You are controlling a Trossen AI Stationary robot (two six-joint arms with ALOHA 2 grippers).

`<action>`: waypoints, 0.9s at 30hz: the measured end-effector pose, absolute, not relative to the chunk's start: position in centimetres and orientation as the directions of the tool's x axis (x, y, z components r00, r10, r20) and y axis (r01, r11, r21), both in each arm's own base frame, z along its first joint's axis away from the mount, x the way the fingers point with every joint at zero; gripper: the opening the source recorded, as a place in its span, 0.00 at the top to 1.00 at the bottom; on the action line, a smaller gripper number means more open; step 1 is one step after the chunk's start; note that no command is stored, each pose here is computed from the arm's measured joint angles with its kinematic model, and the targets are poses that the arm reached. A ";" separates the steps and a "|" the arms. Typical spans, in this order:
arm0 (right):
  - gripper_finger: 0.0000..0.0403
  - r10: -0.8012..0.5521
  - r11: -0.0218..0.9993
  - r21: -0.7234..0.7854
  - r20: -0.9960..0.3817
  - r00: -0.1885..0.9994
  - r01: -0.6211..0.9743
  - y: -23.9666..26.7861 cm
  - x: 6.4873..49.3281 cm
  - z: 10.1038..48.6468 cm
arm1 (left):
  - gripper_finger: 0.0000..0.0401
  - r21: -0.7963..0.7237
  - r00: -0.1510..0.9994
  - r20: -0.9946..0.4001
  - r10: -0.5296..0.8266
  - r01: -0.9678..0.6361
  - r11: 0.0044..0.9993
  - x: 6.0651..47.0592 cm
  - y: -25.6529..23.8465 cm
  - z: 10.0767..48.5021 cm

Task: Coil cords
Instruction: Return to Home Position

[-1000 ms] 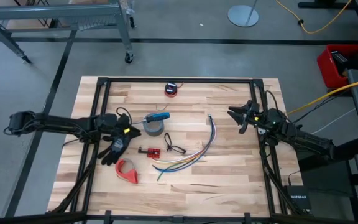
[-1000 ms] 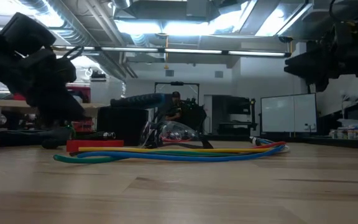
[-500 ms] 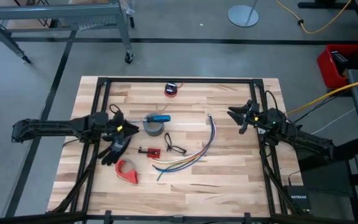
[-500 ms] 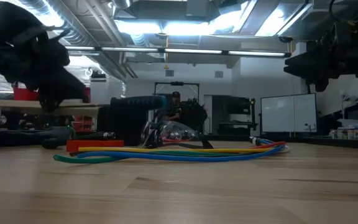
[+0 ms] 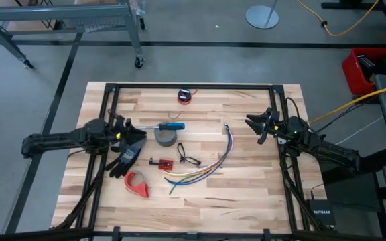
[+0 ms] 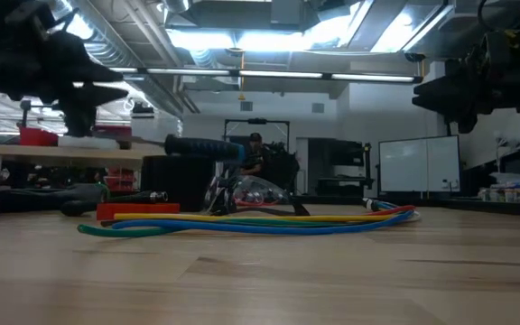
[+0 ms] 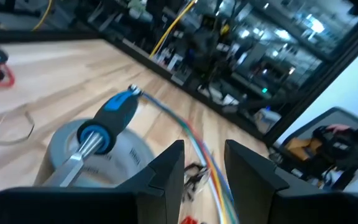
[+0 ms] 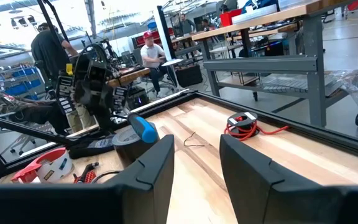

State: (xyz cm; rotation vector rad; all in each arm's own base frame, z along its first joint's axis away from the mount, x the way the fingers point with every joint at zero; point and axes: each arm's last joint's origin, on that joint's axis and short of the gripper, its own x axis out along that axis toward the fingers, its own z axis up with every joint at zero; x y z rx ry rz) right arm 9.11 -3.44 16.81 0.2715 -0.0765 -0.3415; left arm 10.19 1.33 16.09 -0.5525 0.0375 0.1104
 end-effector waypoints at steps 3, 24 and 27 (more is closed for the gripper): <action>0.67 -0.340 0.906 0.276 0.028 0.940 0.320 -3.4 9.1 16.8 | 0.73 -0.525 0.995 -0.019 0.095 -0.091 0.846 9.9 1.3 16.5; 0.67 -0.341 0.906 0.276 0.027 0.940 0.321 -3.4 9.1 16.8 | 0.73 -0.516 0.995 0.023 0.095 -0.069 0.854 9.6 1.2 16.8; 0.67 -0.341 0.906 0.276 0.027 0.940 0.321 -3.4 9.1 16.8 | 0.73 -0.516 0.995 0.023 0.095 -0.069 0.854 9.6 1.2 16.8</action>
